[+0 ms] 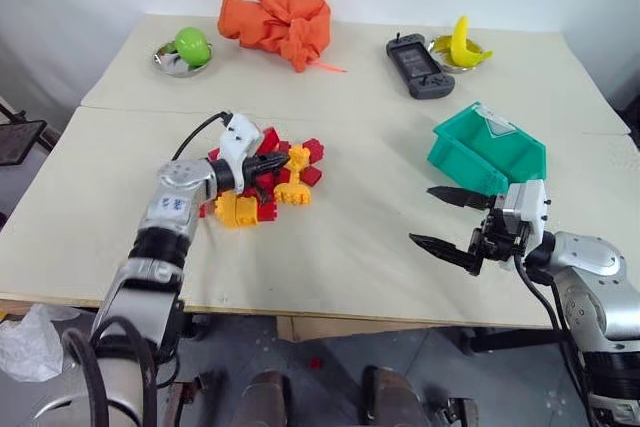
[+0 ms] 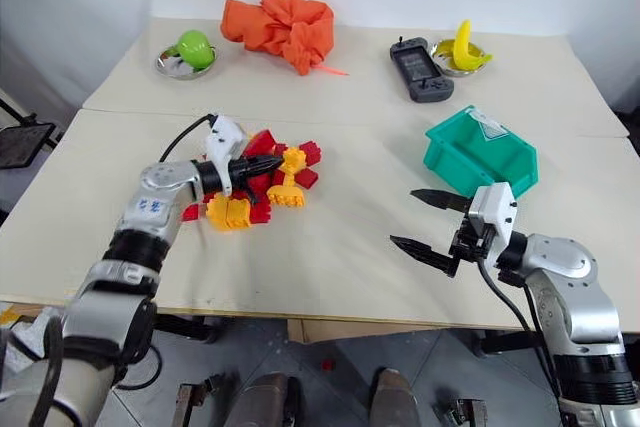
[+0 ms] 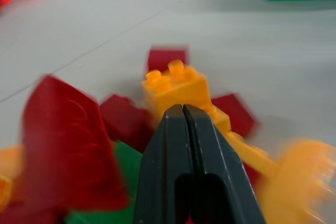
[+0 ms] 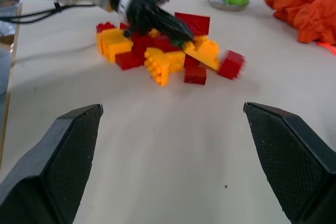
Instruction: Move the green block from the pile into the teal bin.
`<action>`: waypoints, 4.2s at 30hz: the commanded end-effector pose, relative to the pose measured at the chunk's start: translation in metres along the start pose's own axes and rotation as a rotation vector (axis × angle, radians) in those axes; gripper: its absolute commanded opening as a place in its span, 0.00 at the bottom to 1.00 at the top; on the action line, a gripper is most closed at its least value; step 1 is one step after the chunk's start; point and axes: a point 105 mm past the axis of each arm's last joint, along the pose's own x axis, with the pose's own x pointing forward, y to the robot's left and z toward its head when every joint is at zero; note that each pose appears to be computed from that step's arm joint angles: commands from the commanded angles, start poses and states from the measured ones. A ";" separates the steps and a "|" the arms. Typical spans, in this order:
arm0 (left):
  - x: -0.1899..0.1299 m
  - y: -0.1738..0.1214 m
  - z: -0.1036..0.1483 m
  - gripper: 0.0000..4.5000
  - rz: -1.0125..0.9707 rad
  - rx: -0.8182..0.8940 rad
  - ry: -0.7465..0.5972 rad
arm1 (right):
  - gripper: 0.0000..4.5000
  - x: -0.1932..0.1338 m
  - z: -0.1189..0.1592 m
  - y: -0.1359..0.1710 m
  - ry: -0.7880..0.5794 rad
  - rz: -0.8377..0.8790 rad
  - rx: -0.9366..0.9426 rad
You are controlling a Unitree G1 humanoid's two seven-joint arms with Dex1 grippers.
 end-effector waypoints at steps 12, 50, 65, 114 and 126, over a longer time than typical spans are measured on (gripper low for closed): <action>-0.011 0.019 0.004 0.00 -0.015 0.065 0.020 | 1.00 0.012 0.020 0.014 -0.051 -0.019 -0.006; -0.140 0.009 -0.007 0.71 0.021 0.008 -0.054 | 1.00 0.044 0.019 -0.003 -0.128 0.057 0.010; -0.028 0.021 0.010 0.71 -0.129 0.194 0.168 | 1.00 0.031 0.020 0.008 -0.108 0.028 0.006; 0.072 -0.195 0.047 0.47 -0.947 0.416 -0.025 | 1.00 -0.060 0.008 0.050 0.047 -0.404 0.087; 0.028 -0.140 0.075 0.99 -0.857 0.256 -0.388 | 1.00 -0.054 0.001 0.058 0.155 -0.327 0.171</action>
